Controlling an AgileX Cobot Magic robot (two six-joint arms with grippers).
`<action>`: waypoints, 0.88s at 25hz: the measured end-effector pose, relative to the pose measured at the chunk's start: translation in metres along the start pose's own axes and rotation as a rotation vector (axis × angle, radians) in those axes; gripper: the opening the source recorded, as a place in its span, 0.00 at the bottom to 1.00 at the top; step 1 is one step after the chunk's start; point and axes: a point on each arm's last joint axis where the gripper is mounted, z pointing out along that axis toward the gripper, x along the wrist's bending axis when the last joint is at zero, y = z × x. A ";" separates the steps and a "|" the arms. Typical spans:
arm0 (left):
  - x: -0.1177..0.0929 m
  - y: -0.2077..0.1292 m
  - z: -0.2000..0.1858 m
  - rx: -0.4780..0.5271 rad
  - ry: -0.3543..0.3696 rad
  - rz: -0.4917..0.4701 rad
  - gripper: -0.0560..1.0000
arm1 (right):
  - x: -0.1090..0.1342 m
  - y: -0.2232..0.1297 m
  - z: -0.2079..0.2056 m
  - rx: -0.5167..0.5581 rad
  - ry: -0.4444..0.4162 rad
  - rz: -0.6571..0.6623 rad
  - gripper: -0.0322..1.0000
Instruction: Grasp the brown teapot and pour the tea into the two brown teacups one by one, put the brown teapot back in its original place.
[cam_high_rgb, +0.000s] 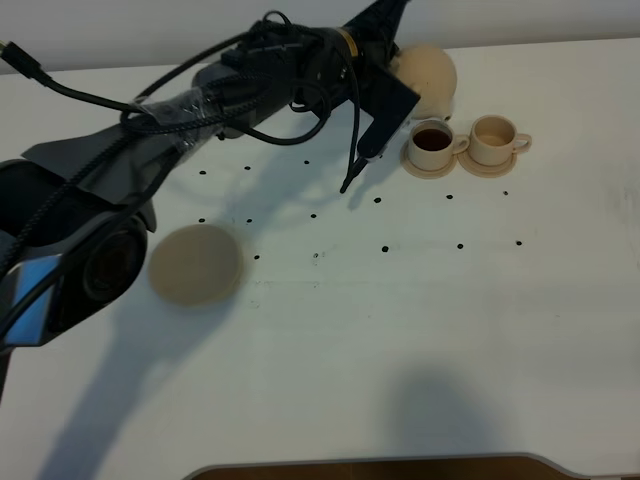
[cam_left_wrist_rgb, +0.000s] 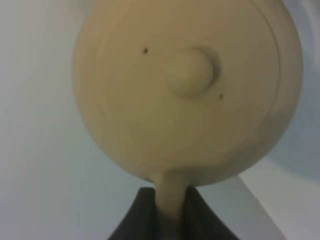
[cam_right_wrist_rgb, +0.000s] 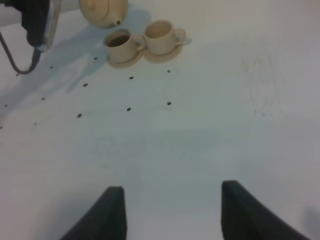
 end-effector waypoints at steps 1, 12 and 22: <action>0.002 -0.002 -0.004 -0.002 -0.011 -0.038 0.18 | 0.000 0.000 0.000 0.000 0.000 0.000 0.46; 0.022 -0.015 -0.070 -0.012 -0.310 -0.568 0.18 | 0.000 0.000 0.000 0.000 0.000 0.000 0.46; 0.006 0.017 -0.092 0.097 -0.712 -1.012 0.18 | 0.000 0.000 0.000 0.000 0.000 0.000 0.46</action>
